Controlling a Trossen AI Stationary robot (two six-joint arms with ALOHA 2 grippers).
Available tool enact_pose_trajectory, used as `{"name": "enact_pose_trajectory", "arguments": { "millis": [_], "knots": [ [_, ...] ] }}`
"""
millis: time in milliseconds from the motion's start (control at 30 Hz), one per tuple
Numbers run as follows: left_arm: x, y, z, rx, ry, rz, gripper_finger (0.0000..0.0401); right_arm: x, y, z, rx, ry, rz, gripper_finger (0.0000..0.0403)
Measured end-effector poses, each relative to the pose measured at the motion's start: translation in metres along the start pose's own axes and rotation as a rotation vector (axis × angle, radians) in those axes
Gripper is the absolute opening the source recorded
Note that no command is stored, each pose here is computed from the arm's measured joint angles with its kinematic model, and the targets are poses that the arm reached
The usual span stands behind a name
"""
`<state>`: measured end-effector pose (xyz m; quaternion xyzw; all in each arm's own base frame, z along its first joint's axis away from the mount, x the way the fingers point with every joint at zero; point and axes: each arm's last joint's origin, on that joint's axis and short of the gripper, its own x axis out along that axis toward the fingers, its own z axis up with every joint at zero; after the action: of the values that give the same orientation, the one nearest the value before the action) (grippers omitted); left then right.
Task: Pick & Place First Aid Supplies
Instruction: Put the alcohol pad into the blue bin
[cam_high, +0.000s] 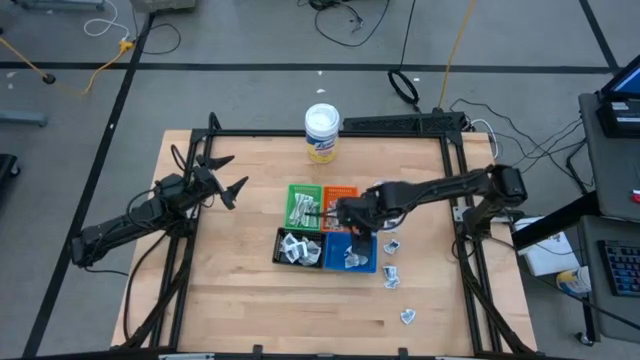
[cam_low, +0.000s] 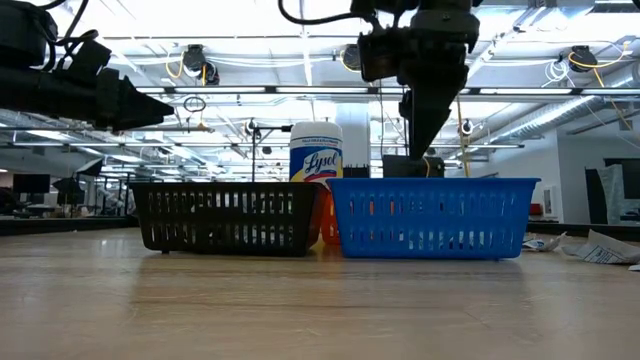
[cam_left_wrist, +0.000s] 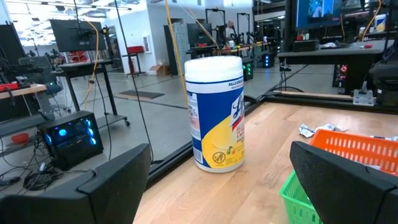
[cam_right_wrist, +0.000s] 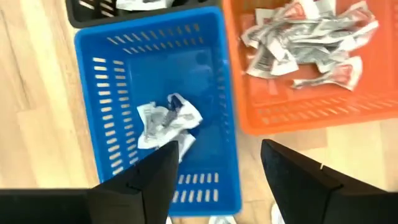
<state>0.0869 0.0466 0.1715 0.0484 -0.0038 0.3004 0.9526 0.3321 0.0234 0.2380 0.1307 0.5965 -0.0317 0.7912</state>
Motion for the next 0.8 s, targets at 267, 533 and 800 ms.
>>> {"name": "enact_pose_trajectory", "arguments": {
  "millis": [267,533,800],
  "knots": [
    [0.0,0.0,0.0,0.0,0.0,0.0,0.0392,-0.015,-0.061,0.004,0.172,0.014,-0.117,0.0226],
    [0.0,0.0,0.0,0.0,0.0,0.0,0.0392,-0.026,-0.124,0.004,0.361,0.011,-0.173,0.0226],
    [0.0,0.0,0.0,0.0,0.0,0.0,0.0392,-0.037,-0.173,-0.003,0.472,-0.002,-0.234,0.0226]
  ]
}}
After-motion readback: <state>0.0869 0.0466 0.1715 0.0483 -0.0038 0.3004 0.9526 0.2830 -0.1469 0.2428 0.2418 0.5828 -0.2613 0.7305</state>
